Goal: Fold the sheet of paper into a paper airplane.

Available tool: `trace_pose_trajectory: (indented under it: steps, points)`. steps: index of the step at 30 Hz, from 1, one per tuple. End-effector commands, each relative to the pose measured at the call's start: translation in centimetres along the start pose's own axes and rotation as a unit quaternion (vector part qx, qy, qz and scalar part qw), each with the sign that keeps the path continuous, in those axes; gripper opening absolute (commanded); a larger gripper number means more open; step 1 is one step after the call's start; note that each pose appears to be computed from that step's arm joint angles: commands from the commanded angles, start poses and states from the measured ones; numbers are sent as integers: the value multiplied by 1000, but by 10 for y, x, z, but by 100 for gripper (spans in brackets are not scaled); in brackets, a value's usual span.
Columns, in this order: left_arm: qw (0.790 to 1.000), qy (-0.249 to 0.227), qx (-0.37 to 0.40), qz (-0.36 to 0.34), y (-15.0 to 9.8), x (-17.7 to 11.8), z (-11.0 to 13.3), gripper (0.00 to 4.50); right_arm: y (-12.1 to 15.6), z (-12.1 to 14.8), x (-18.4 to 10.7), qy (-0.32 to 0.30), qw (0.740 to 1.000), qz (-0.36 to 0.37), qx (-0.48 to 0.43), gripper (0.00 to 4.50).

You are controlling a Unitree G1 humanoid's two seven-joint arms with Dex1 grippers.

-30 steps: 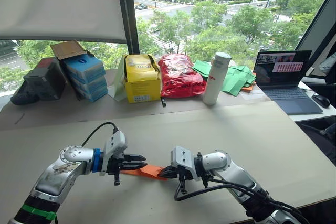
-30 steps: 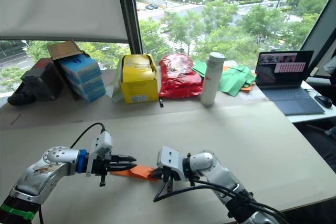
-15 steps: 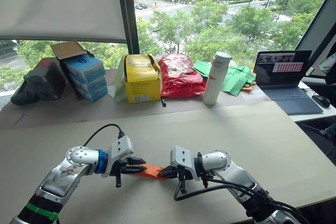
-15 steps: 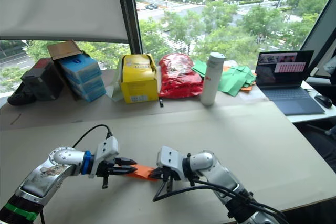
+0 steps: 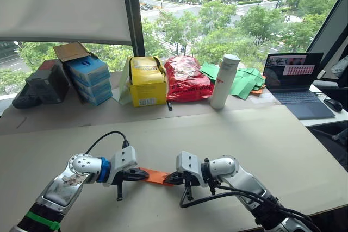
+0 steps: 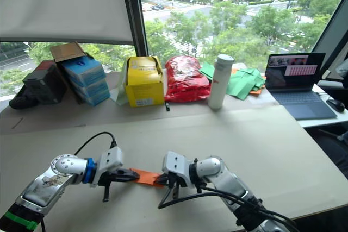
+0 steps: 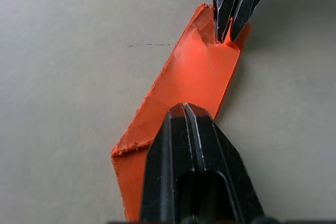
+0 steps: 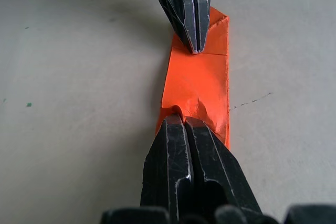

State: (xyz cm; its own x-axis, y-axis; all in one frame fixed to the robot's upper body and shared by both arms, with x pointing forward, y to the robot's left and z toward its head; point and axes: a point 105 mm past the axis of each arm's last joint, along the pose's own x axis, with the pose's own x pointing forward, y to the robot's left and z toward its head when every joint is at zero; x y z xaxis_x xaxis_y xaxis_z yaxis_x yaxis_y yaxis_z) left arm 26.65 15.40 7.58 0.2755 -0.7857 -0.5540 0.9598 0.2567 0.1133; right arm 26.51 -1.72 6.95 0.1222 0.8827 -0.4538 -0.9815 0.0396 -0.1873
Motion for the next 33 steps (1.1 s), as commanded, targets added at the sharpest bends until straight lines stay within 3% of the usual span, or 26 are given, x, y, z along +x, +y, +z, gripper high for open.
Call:
trace_pose_trajectory:
  steps: [1,2,9,14,16,21,33]
  points:
    - [1000,21,-11,-1,-3,5,-14,3,4,-4,-5,20,1000,1,4,0]
    - [1000,21,-11,-1,-3,6,-15,3,3,-2,-5,18,1000,-1,3,0]
    - [1000,23,-9,-3,-5,9,-20,0,-6,28,-20,-34,999,-19,23,225]
    - [1000,25,-7,-1,-5,8,-24,0,-16,80,-29,-143,988,-9,60,225]
    - [1000,25,-7,-1,-6,9,-25,0,-25,84,-20,-150,986,-25,68,169]
    - [1000,23,-5,3,-5,9,-26,0,-32,58,6,-72,995,-49,44,6]
    - [1000,24,-6,13,-5,8,-30,0,-18,3,29,51,998,-26,31,2]
